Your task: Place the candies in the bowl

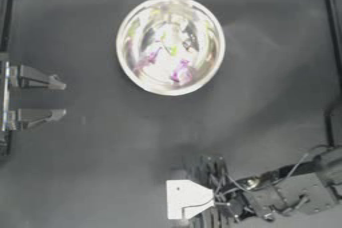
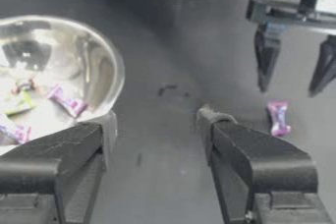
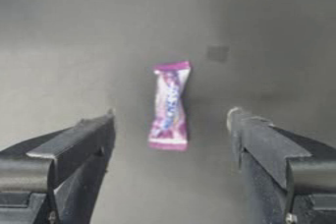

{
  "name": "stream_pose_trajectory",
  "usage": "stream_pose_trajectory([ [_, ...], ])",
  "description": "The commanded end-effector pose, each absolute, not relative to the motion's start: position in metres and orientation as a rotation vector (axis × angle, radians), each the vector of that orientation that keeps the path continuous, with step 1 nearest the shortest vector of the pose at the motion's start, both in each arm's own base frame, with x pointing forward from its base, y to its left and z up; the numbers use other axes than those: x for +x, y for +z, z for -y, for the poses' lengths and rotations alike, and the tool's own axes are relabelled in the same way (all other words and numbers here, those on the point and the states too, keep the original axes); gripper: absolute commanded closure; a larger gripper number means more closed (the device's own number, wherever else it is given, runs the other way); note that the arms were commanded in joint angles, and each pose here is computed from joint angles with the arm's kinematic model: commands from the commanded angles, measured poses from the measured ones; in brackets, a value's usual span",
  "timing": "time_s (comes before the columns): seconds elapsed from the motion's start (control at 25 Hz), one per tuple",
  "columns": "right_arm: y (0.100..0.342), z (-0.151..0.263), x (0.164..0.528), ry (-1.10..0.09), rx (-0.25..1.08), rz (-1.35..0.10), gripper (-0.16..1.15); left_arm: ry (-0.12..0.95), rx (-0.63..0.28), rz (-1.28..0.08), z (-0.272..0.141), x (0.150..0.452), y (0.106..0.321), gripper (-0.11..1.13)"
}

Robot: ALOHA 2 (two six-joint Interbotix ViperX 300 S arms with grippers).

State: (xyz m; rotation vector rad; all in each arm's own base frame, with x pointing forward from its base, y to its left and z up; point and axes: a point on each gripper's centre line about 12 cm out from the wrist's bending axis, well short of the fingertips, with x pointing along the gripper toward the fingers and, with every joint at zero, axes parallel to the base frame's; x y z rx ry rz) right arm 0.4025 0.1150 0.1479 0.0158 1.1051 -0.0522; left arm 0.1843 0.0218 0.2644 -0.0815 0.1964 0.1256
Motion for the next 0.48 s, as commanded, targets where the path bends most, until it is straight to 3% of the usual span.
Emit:
stream_pose_trajectory([
  [0.04,0.156,-0.112,0.413,-0.051,0.041,-1.069,0.01,0.124,-0.082,-0.169,-0.022,0.186,0.273,0.14],
  [0.48,0.134,-0.121,0.419,-0.002,0.081,-1.135,0.02,0.124,-0.082,-0.17,-0.022,0.186,0.273,0.14],
])
